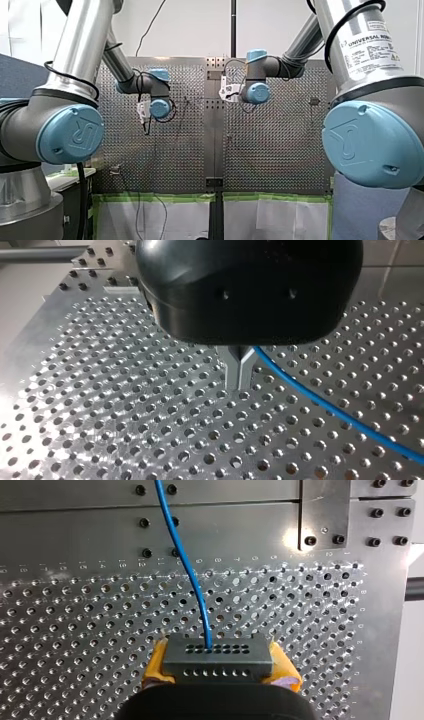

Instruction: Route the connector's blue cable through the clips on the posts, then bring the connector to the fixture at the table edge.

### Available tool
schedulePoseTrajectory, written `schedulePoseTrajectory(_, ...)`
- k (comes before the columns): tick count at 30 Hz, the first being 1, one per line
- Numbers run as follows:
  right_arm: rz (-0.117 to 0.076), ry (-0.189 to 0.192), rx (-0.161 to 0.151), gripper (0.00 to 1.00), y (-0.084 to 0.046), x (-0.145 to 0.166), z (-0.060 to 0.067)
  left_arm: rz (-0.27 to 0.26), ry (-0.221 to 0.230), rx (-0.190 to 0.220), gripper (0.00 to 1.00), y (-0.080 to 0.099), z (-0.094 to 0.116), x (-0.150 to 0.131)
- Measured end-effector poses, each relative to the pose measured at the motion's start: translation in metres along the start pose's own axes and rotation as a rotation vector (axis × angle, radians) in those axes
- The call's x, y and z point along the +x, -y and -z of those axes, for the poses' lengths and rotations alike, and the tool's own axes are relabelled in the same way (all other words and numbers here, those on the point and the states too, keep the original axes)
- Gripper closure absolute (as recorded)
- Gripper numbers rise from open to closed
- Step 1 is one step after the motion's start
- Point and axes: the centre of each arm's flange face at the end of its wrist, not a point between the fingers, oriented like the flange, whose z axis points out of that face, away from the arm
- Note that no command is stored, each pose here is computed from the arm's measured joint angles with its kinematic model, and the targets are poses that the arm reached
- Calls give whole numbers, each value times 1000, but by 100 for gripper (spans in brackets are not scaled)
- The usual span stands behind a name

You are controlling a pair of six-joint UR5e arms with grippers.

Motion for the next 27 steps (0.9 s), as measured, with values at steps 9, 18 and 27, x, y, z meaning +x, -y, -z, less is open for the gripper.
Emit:
schedulePoseTrajectory(9,-2,12,0,98,0,-11,-4,9,19,3,99,-2,-15,-8)
schedulePoseTrajectory(18,-9,9,-3,98,-2,-16,-11,10,25,22,99,0,-25,-16)
schedulePoseTrajectory(27,-11,-1,-24,98,-21,-12,-20,5,18,33,99,2,-35,-17)
